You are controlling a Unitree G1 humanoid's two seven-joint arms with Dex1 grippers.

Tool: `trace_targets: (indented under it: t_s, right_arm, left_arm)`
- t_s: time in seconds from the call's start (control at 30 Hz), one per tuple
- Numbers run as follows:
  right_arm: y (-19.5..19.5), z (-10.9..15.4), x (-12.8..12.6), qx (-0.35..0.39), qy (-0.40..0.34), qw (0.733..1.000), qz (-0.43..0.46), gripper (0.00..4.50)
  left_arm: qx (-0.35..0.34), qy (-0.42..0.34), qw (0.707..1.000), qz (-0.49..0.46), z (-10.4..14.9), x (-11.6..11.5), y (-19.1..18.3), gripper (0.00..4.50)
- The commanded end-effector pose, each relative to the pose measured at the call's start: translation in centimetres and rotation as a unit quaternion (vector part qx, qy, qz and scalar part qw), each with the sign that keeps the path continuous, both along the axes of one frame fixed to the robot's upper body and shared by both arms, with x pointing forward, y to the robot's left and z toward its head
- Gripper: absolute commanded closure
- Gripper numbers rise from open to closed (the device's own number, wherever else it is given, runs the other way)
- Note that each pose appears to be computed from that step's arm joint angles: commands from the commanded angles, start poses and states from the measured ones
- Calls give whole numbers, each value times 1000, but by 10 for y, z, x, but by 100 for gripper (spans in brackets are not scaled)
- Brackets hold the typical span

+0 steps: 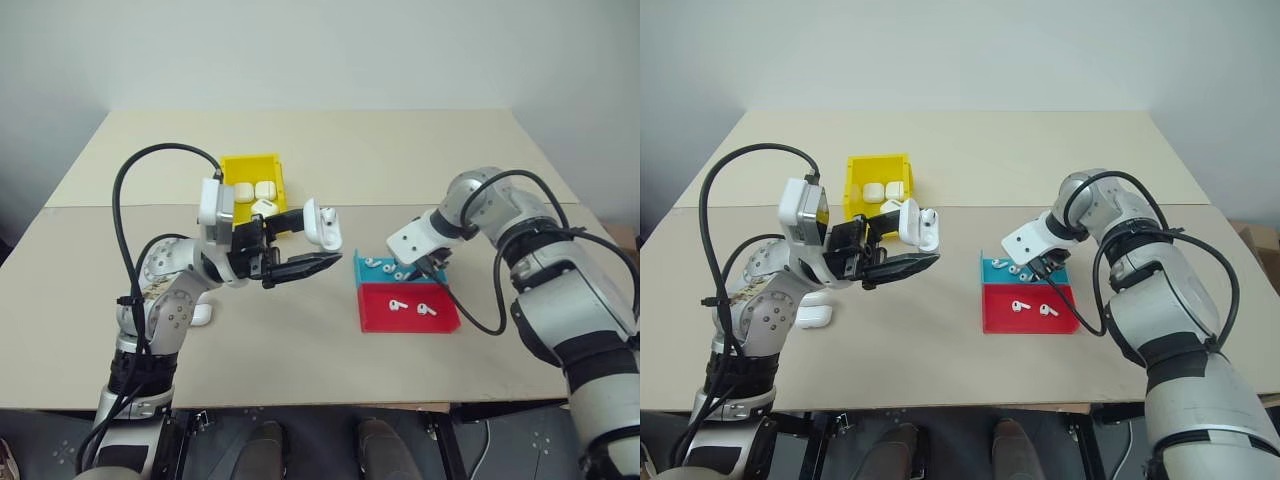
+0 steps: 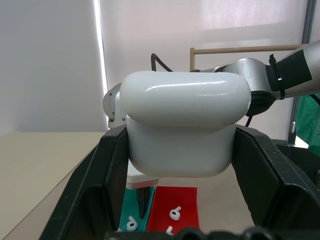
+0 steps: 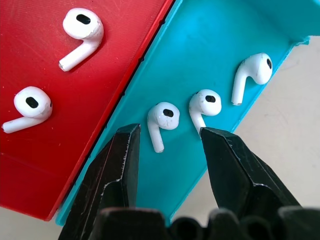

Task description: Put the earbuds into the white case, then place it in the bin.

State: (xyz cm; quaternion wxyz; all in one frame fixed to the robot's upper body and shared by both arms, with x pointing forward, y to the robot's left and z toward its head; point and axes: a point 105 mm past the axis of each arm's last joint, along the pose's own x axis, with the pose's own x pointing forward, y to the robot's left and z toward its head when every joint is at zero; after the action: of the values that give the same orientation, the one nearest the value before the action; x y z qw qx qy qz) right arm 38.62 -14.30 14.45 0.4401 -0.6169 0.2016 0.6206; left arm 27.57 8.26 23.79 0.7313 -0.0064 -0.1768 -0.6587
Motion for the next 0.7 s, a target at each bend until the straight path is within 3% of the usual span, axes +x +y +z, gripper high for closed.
trace_targets:
  t_s: [0.03, 0.7]
  right_arm:
    - [0, 3, 0, 0, -5, 1000, 8, 216]
    - [5, -12, -1, 1, 4, 1000, 6, 216]
  left_arm:
    - [-10, -27, 1000, -2, 13, -6, 0, 171]
    - [-6, -23, 1000, 10, 10, -6, 3, 171]
